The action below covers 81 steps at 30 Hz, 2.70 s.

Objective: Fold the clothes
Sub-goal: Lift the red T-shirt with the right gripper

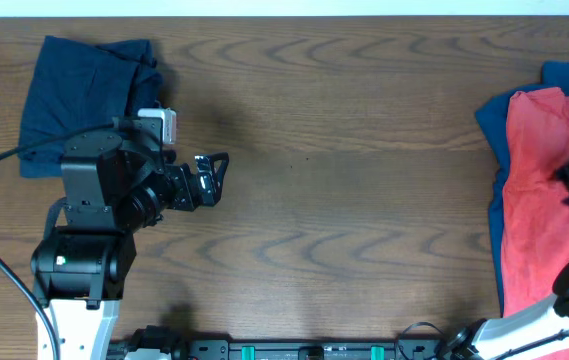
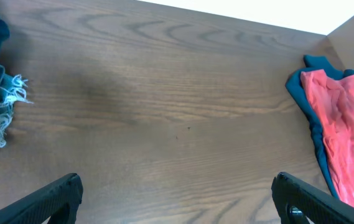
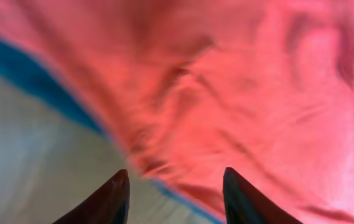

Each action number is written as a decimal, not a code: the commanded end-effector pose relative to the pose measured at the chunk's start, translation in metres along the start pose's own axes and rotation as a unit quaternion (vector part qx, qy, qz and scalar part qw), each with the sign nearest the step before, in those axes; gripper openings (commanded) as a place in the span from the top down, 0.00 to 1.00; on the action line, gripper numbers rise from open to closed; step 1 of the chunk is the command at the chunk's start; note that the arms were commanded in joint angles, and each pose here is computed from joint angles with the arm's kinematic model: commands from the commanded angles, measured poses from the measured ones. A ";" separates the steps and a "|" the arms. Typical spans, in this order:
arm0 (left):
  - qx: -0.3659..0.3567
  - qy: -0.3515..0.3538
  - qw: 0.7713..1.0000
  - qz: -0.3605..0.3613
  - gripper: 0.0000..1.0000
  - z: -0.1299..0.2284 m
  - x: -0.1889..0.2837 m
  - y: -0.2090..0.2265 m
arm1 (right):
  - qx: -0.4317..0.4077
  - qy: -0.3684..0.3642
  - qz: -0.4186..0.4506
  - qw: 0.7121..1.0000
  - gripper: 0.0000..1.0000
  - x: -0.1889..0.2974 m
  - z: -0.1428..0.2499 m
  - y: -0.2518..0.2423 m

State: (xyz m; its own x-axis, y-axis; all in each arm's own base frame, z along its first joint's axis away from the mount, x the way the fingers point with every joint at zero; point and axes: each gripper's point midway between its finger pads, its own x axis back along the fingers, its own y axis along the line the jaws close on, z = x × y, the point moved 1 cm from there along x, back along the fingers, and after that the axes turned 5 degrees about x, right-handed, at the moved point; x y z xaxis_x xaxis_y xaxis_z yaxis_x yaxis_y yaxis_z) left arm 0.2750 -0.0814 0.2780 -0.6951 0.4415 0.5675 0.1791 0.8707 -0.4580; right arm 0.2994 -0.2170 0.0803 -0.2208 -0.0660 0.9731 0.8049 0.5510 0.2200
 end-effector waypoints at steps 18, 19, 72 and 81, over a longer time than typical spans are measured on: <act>0.021 0.042 0.999 -0.014 0.02 0.011 -0.011 0.008 | -0.030 -0.086 -0.094 0.991 0.56 -0.053 -0.020 -0.011; 0.021 0.043 0.999 -0.014 0.02 0.011 -0.012 0.009 | -0.029 -0.090 -0.095 0.991 0.57 -0.055 -0.021 -0.011; 0.023 0.046 0.999 -0.015 0.02 0.012 -0.013 0.010 | 0.020 -0.215 -0.343 0.914 0.99 0.087 -0.059 0.081; 0.018 0.040 0.999 -0.015 0.02 0.009 -0.011 0.009 | 0.095 -0.214 -0.389 0.891 0.99 0.184 -0.023 0.146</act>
State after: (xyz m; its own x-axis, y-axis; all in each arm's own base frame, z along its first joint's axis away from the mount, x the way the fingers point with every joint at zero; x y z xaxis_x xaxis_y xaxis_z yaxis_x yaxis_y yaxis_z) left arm 0.2769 -0.0815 0.2526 -0.6247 0.4371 0.6470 0.1257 0.8741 -0.4692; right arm 0.3786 -0.1916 0.2548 -0.8744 -0.1292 0.4676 0.3143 0.5835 0.7488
